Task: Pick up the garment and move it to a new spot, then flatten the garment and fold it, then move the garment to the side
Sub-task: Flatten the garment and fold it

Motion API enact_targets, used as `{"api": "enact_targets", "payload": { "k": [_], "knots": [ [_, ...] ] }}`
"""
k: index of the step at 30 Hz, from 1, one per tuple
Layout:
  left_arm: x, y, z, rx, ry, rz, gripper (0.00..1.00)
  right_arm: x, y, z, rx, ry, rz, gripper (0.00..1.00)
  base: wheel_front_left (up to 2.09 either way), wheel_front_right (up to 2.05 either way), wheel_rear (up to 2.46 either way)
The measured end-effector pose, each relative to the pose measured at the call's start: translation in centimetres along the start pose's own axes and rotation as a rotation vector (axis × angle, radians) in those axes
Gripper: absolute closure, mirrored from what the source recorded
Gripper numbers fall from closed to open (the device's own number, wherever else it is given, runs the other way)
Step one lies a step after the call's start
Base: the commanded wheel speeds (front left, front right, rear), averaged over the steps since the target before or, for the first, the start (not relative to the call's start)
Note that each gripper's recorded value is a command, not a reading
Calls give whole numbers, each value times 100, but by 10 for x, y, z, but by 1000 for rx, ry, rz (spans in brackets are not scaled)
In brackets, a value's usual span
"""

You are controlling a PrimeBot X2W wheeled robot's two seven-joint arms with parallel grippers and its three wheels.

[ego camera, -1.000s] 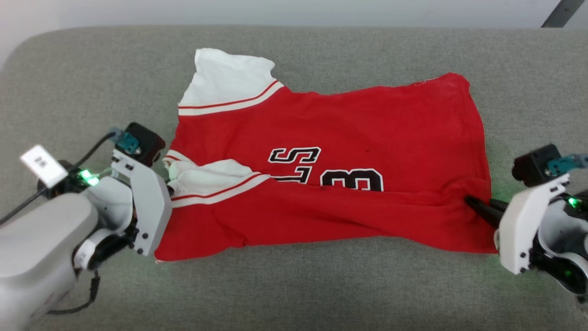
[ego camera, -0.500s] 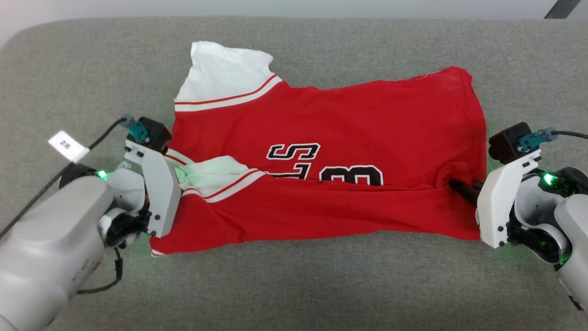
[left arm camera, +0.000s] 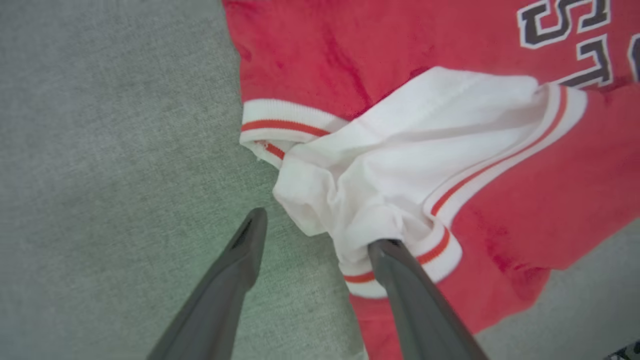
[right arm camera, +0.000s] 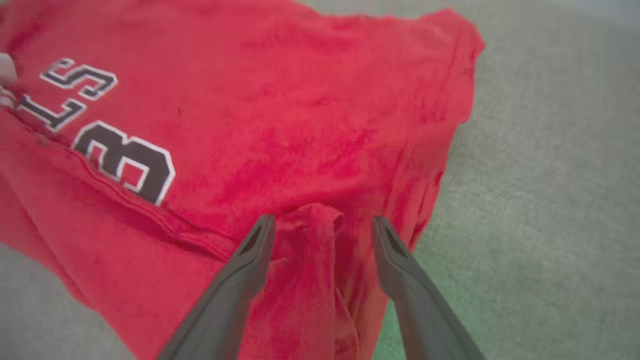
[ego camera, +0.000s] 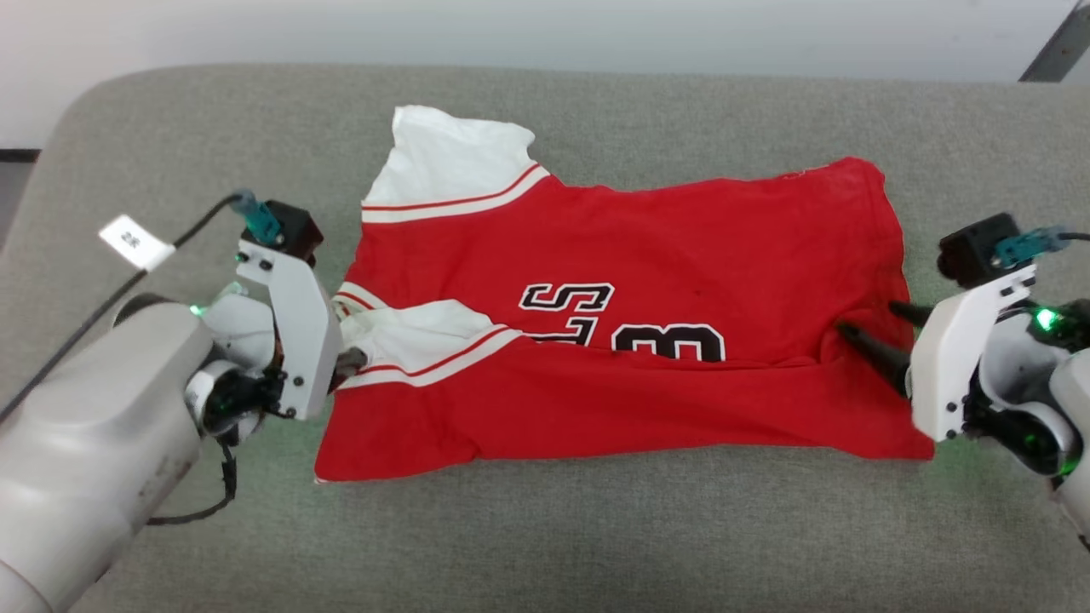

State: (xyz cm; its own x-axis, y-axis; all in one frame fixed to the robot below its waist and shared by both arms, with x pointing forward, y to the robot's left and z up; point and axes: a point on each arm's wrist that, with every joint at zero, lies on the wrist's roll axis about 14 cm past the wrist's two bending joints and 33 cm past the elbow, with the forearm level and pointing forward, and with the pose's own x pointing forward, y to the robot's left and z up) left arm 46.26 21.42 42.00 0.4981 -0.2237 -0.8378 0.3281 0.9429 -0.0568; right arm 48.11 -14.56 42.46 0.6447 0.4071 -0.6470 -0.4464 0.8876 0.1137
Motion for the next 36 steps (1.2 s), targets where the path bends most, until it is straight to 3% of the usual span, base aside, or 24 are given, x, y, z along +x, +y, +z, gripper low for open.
{"api": "enact_targets", "payload": {
  "k": [10, 18, 28, 36],
  "knots": [
    [-31, -9, 3, -68, 37, -1, 0, -25, -5, 45, -7, -278, -44, 0, 0, 0, 0],
    [-36, -26, -18, -134, 137, -32, 0, -53, -19, 50, 61, -450, -123, 0, 0, 0, 0],
    [-18, -24, -58, -221, 270, -14, 0, -87, -25, 40, 134, -549, -214, 0, 0, 0, 0],
    [4, -23, -75, -284, 315, -28, 0, -101, -27, 18, 219, -520, -272, 0, 0, 0, 0]
  ]
}}
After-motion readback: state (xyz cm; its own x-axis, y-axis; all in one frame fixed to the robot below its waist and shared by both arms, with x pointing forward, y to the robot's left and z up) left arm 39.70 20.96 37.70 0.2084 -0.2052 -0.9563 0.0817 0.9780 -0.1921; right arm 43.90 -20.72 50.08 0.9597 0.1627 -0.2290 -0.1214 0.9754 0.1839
